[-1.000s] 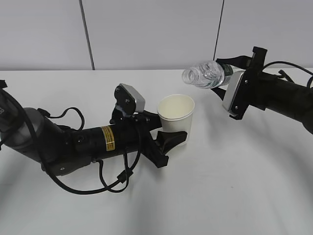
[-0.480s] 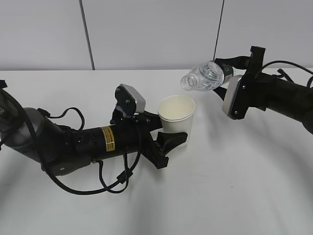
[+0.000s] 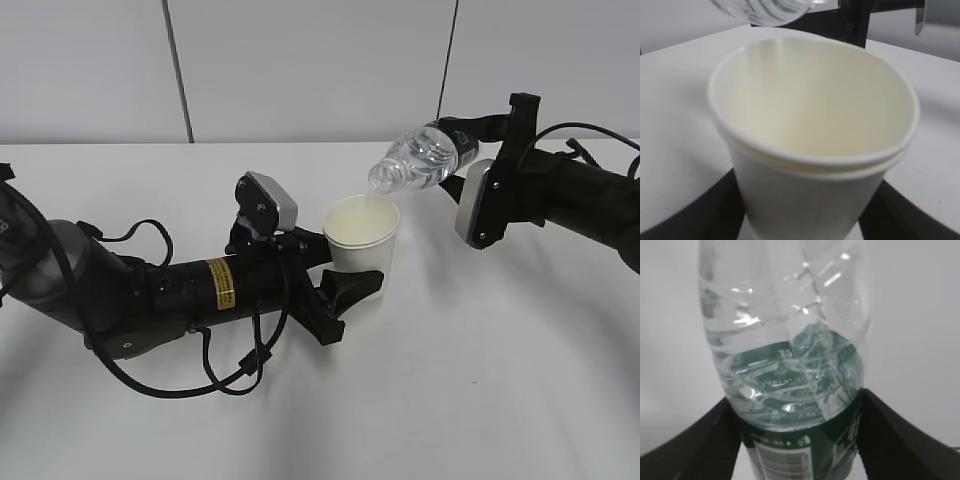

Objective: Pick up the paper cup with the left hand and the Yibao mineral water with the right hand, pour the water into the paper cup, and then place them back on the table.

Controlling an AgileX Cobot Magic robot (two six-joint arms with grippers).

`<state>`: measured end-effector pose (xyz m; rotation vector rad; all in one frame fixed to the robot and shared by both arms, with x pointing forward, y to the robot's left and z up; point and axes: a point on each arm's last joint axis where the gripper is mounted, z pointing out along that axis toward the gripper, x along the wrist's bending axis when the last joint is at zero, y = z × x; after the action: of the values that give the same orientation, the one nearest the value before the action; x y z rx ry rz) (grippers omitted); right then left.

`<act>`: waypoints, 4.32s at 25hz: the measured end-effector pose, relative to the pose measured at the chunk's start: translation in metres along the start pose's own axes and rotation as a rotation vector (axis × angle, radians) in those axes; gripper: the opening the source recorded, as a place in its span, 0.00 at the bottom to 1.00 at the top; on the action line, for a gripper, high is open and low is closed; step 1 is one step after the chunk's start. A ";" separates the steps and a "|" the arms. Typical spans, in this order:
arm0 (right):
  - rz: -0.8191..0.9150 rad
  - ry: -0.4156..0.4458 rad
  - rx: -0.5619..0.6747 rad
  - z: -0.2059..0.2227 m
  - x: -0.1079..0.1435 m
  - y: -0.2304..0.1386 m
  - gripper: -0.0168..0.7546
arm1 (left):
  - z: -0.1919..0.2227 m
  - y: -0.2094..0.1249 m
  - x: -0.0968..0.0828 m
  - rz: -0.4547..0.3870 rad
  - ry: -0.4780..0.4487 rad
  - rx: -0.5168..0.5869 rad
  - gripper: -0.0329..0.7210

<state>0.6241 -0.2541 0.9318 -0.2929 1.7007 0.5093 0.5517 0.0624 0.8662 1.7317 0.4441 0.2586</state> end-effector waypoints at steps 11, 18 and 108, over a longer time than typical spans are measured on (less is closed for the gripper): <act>-0.062 -0.002 0.004 0.000 0.000 0.000 0.66 | 0.000 0.000 -0.001 0.007 -0.010 0.005 0.59; -0.082 -0.003 0.005 0.000 0.000 0.000 0.66 | 0.000 -0.001 -0.001 0.009 -0.014 0.006 0.59; 0.576 -0.045 -0.016 0.000 -0.005 0.000 0.66 | 0.000 -0.003 -0.001 0.003 -0.006 0.030 0.59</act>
<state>0.6247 -0.2543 0.9365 0.2086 1.7295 0.9427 0.5508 0.0626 0.8636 1.7622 0.4432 0.2495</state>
